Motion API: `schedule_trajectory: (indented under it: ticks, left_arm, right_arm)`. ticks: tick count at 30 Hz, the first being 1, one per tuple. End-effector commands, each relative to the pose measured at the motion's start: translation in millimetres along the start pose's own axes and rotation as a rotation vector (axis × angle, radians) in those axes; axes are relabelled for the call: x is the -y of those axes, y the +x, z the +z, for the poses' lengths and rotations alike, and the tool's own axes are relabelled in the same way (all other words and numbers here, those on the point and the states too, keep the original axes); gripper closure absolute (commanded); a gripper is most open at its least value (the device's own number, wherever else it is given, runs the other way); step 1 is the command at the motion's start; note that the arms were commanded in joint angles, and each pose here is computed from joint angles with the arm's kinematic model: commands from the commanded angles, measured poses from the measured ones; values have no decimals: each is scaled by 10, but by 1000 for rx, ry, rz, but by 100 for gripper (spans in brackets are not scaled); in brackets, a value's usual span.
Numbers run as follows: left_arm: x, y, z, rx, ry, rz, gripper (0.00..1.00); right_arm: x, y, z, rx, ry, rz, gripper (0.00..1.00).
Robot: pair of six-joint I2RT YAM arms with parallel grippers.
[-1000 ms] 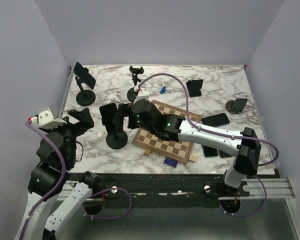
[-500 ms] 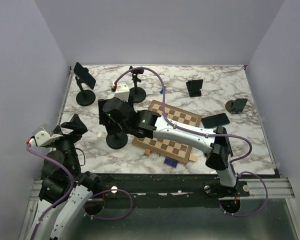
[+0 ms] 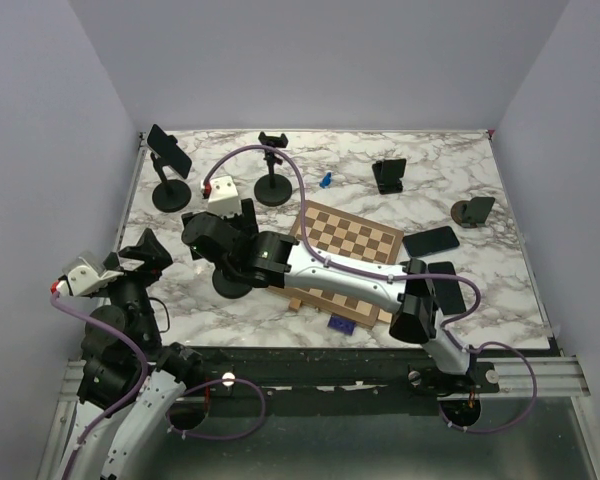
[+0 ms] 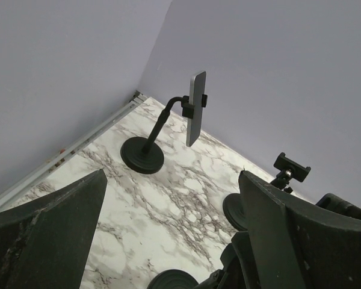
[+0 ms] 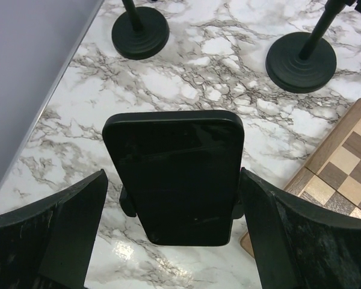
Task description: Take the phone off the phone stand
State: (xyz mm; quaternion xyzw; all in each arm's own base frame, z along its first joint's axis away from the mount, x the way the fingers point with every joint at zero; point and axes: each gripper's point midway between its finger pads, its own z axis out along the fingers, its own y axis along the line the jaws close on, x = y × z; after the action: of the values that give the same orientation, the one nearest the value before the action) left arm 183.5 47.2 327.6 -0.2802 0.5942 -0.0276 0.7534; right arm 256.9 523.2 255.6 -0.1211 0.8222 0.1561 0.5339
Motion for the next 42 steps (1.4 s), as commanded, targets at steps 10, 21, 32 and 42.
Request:
schedule_trajectory:
  ticks: [10,21,32,42]
  left_arm:
    - [-33,-24,-8,9,-10,9,1]
    - [13,16,7,-7,7,25,1]
    - [263,216,40,-82,127,87,2]
    - [746,637,42,-274,339,188,7]
  right_arm:
    - [50,-14,135,55,83,-99,8]
    - [26,27,172,55,67,-110,40]
    - [92,-74,126,-25,-227,-44,100]
    - [337,-173,117,-100,-441,60,99]
